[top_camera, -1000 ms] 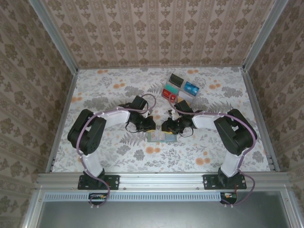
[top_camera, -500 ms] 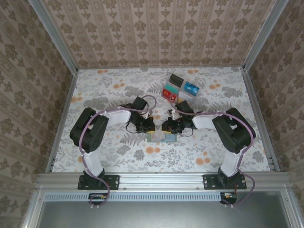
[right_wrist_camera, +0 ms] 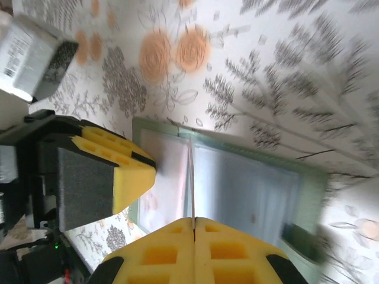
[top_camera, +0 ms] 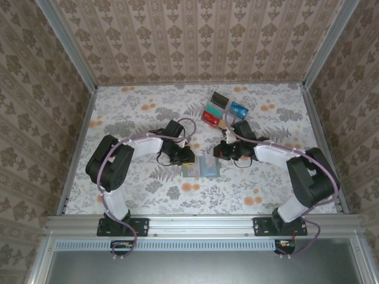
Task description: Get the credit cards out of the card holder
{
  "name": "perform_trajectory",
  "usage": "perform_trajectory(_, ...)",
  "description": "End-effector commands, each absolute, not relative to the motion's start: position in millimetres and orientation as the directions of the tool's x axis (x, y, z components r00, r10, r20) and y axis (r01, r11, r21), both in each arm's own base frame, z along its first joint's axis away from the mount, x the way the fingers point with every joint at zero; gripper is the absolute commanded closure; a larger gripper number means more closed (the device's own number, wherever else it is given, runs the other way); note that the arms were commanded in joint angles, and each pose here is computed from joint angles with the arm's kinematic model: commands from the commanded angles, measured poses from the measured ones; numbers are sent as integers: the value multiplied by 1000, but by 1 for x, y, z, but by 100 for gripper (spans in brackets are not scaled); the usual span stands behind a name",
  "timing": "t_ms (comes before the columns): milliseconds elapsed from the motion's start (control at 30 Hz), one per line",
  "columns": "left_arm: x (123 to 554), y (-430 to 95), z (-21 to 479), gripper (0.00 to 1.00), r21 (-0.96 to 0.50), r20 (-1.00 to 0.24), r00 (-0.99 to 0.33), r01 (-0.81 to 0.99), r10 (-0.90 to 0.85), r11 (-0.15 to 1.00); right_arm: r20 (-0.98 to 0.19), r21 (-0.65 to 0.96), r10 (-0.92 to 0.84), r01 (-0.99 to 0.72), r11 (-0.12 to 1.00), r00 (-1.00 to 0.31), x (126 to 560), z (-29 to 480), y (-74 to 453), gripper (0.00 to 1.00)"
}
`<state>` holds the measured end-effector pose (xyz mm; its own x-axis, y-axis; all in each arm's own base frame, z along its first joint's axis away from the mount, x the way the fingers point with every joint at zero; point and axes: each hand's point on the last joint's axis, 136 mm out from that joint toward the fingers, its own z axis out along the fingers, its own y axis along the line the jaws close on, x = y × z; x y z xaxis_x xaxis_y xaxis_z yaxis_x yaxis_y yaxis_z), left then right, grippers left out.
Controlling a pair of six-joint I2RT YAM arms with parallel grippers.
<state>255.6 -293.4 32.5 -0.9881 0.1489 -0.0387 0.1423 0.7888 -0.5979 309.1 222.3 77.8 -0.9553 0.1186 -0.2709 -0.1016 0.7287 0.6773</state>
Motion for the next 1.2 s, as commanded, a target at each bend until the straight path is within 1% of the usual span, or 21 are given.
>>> perform_trajectory(0,268,-298,69,75,-603,-150,-973,231,176,764,-375,606,47,-207,768,-926,309,104,206,100)
perform_trajectory(67,275,-297,84,69,-606,-187,-969,241,159,758,-440,580,20,-267,769,-898,313,126,202,100)
perform_trajectory(133,281,-291,97,61,-592,-236,-962,257,141,764,-496,542,-4,-313,780,-869,318,141,195,100)
perform_trajectory(167,284,-285,102,56,-567,-262,-956,263,131,781,-556,514,-6,-349,784,-831,321,161,190,100)
perform_trajectory(233,290,-272,112,50,-519,-308,-945,264,110,813,-619,459,-11,-373,806,-786,328,180,180,100)
perform_trajectory(300,298,-254,121,41,-474,-343,-937,234,66,849,-682,398,-17,-391,830,-731,334,203,169,100)
perform_trajectory(367,305,-239,129,33,-445,-373,-928,203,26,872,-728,337,-33,-399,853,-685,341,220,160,100)
perform_trajectory(467,312,-223,142,17,-429,-422,-906,185,-15,884,-774,225,-84,-396,890,-627,356,240,146,100)
perform_trajectory(500,314,-219,145,12,-426,-439,-898,186,-23,885,-781,186,-99,-380,906,-617,363,244,140,100)
perform_trajectory(567,317,-210,151,7,-418,-464,-885,176,-43,891,-778,139,-140,-385,912,-613,374,247,138,100)
perform_trajectory(700,317,-193,157,0,-408,-476,-877,148,-72,901,-735,21,-253,-394,919,-629,397,232,130,100)
perform_trajectory(800,321,-174,159,0,-412,-476,-872,104,-116,905,-704,-25,-328,-439,898,-630,412,224,128,100)
perform_trajectory(933,320,-168,159,0,-429,-467,-873,89,-137,899,-632,-40,-445,-547,836,-635,426,211,139,100)
perform_trajectory(1033,319,-169,158,0,-442,-459,-877,89,-140,893,-584,-70,-559,-650,757,-588,434,195,147,100)
perform_trajectory(1167,316,-170,156,0,-451,-448,-883,87,-141,888,-511,-120,-635,-683,720,-579,449,174,142,100)
